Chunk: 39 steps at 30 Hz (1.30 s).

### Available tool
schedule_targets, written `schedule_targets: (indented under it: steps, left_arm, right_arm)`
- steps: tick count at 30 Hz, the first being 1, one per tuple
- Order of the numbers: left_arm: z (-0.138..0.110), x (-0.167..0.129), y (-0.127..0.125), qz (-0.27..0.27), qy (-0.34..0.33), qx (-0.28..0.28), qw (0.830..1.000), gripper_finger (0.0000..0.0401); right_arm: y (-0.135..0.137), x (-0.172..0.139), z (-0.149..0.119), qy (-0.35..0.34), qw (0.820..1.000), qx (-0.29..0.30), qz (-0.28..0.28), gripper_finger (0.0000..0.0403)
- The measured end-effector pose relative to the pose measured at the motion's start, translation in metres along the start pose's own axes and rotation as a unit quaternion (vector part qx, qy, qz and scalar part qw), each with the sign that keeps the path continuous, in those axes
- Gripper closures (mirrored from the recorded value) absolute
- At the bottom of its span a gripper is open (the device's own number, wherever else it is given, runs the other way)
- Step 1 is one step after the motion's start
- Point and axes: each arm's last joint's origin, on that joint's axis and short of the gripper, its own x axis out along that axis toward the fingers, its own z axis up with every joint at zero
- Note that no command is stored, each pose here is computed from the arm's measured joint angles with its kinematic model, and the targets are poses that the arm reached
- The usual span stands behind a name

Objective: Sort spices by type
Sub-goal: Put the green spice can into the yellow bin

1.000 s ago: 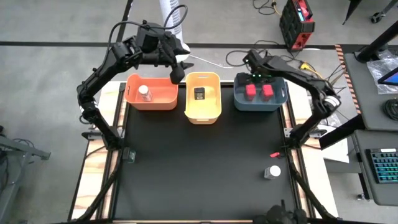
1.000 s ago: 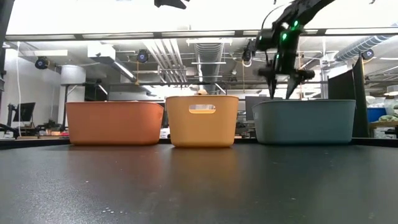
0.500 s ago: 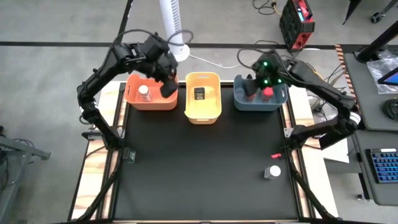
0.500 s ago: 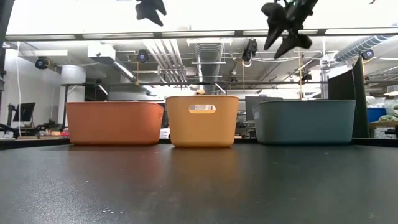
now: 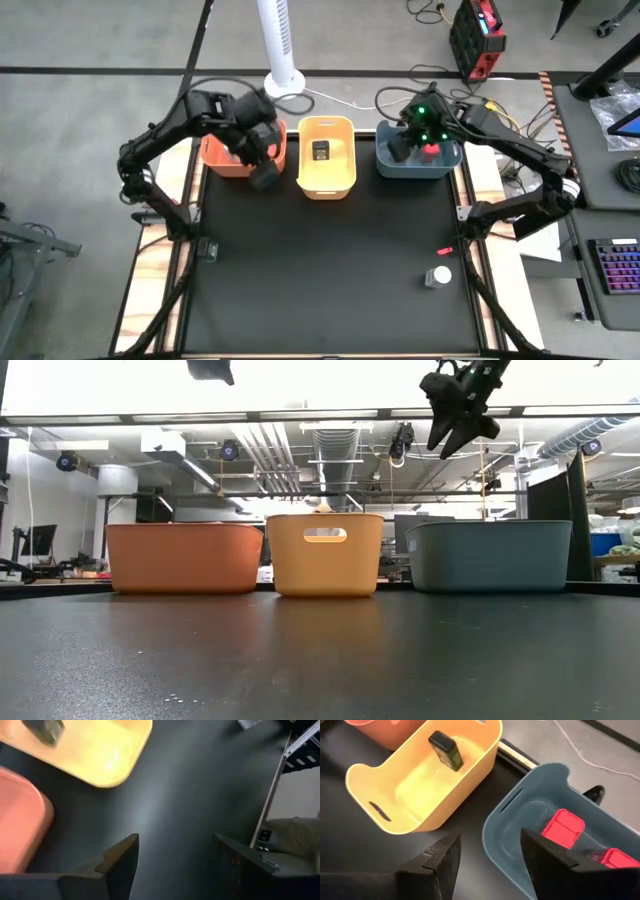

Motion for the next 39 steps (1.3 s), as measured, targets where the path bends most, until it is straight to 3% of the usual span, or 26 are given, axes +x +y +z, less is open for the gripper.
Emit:
schedule_targets:
  steps: [6, 13, 21, 30, 39]
  left_arm:
    - [-0.025, 0.012, -0.012, 0.002, 0.044, -0.138, 0.989, 0.0166]
    - [-0.068, 0.048, -0.014, 0.066, 0.125, -0.296, 0.945, 0.0166]
    - [-0.131, 0.087, 0.002, 0.153, 0.202, -0.361, 0.897, 0.0166]
    - [-0.174, 0.108, 0.025, 0.202, 0.246, -0.426, 0.847, 0.0166]
    - [-0.191, 0.129, 0.036, 0.217, 0.276, -0.439, 0.827, 0.0166]
  right_arm:
    - [0.0, 0.001, 0.0, 0.002, 1.0, -0.005, 0.001, 0.022]
    - [0.0, 0.001, 0.001, -0.004, 1.0, -0.024, 0.002, 0.0233]
    - [0.003, 0.001, 0.012, -0.06, 0.997, -0.046, 0.014, 0.0246]
    - [0.004, 0.0, 0.018, -0.093, 0.994, -0.05, 0.02, 0.0267]
    - [0.004, 0.002, 0.016, -0.088, 0.995, -0.05, 0.019, 0.0287]
